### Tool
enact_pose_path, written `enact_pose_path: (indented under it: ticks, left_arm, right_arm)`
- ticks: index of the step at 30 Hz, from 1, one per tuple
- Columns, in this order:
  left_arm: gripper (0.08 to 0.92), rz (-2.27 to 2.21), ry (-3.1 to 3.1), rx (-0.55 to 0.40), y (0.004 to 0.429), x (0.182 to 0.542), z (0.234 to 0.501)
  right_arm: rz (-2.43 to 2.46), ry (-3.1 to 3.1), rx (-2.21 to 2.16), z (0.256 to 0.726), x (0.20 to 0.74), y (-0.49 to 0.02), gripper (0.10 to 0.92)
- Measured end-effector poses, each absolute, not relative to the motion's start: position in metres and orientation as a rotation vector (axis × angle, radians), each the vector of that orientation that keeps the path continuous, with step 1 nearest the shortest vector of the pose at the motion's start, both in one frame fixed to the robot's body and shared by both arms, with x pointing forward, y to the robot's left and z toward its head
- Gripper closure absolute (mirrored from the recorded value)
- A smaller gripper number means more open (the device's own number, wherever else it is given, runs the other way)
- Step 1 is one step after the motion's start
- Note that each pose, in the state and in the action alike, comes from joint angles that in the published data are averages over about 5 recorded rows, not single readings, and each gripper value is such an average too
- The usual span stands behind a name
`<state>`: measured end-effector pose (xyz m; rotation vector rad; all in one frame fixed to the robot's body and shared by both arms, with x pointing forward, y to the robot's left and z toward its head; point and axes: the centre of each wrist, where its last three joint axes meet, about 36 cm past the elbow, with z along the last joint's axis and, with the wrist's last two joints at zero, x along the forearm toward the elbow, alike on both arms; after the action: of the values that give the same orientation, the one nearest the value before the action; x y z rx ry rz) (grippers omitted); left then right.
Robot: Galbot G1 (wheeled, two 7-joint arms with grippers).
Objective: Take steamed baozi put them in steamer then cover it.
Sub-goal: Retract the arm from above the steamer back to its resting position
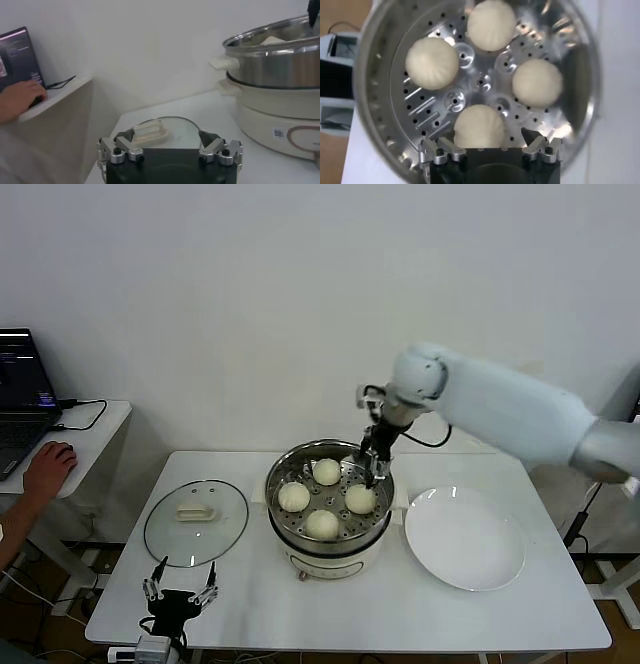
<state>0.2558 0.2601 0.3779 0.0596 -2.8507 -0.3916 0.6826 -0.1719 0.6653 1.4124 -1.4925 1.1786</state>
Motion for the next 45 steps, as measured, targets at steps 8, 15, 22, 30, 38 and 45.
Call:
enact_pose_path:
  ticks: [8, 15, 22, 30, 38, 45]
  left_arm:
    - [0.177, -0.356, -2.872, 0.034, 0.255, 0.254, 0.382]
    - [0.177, -0.349, -2.887, 0.054, 0.256, 0.256, 0.384]
    - [0.177, -0.385, -2.909, 0.040, 0.258, 0.253, 0.373]
    - [0.177, -0.462, -2.973, 0.026, 0.260, 0.256, 0.365]
    - [0.177, -0.621, -2.985, 0.012, 0.269, 0.266, 0.364]
    - [0.177, -0.907, -2.950, 0.006, 0.277, 0.284, 0.362]
  right_arm:
    - [1.058, -1.851, 1.435, 0.696, 0.649, -0.253, 0.199]
    - [0.924, -2.327, 1.320, 0.680, 0.602, -0.317, 0.200]
    - [0.720, -2.747, 1.103, 0.638, 0.555, -0.342, 0.200]
    - [0.370, -3.068, 0.831, 0.566, 0.507, -0.345, 0.199]
    - [0.002, -3.206, 0.499, 0.486, 0.444, -0.348, 0.199]
    - [-0.163, -3.205, 0.238, 0.438, 0.386, -0.353, 0.200]
